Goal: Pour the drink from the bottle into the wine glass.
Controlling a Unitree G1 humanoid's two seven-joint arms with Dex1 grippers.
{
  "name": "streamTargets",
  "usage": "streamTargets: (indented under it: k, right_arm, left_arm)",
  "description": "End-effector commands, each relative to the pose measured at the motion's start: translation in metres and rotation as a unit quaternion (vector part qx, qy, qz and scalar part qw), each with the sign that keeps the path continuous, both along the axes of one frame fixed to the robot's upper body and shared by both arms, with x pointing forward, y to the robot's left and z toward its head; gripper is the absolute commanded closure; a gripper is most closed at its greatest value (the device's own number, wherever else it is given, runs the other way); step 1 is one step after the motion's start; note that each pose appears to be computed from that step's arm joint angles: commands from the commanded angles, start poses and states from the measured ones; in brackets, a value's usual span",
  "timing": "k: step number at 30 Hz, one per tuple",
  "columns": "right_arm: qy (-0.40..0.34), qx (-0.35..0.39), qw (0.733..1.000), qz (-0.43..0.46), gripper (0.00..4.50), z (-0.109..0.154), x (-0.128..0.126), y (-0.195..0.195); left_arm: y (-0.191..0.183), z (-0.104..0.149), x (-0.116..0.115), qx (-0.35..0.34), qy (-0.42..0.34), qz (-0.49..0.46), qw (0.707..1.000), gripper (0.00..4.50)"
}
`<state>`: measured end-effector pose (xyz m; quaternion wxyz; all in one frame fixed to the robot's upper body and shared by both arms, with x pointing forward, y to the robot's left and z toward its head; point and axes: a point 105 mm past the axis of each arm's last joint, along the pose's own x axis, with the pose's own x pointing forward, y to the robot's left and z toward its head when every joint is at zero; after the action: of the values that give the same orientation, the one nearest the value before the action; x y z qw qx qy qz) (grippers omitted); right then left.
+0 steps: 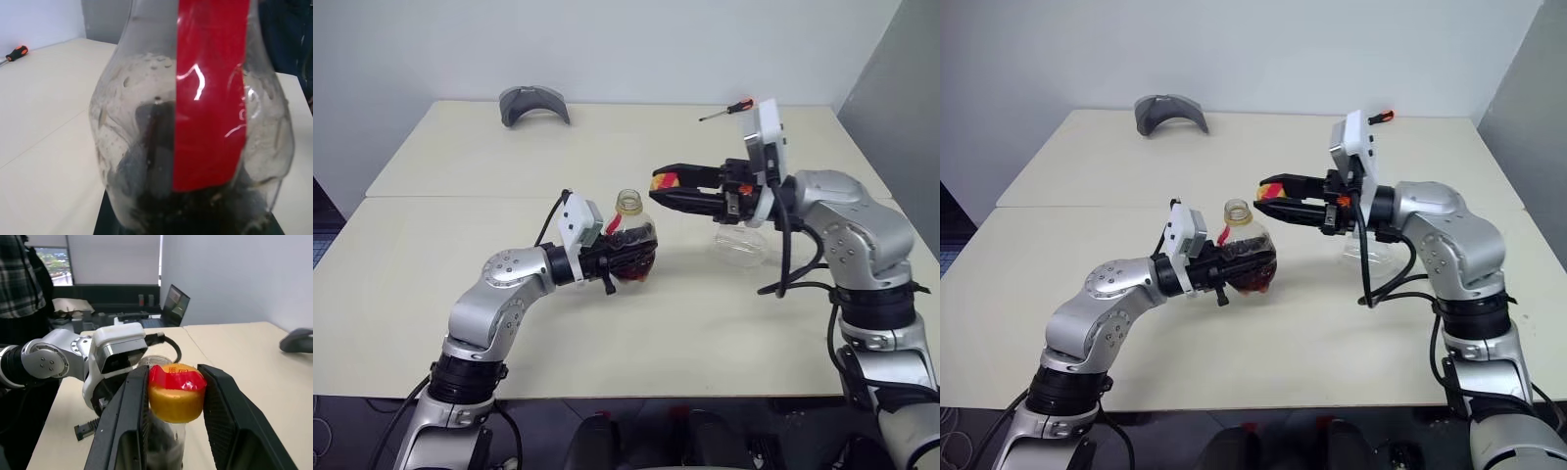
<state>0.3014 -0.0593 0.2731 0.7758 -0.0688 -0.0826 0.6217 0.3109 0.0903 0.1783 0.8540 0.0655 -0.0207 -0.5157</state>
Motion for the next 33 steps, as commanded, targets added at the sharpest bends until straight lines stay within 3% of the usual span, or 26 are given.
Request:
streamTargets:
  k: [1,6,14,20,26,33]
  right_arm:
    - [-0.015,0.008,0.999,-0.046,3.26,0.007,-0.007,-0.016]
    - [0.013,-0.003,0.985,-0.172,3.26,-0.024,-0.006,-0.044]
    - [0.038,-0.006,0.911,-0.41,3.26,-0.077,0.004,-0.085]
    - [0.058,0.011,0.879,-0.474,3.26,-0.102,-0.001,-0.09]
    - [0.092,0.0,0.88,-0.466,3.26,-0.129,-0.02,-0.079]
    - [0.071,-0.052,0.926,-0.367,3.26,-0.155,-0.027,-0.057]
  left_arm:
    - [0.009,0.018,0.001,-0.013,-0.04,0.026,0.999,3.61]
    - [0.01,0.015,-0.001,-0.026,-0.033,0.05,0.998,3.61]
    - [0.004,0.01,-0.006,-0.042,-0.021,0.061,0.997,3.61]
    - [0.0,0.013,-0.005,-0.047,-0.021,0.06,0.997,3.61]
    - [0.0,0.014,-0.003,-0.048,-0.024,0.059,0.997,3.61]
    - [-0.001,0.015,-0.003,-0.048,-0.021,0.053,0.997,3.61]
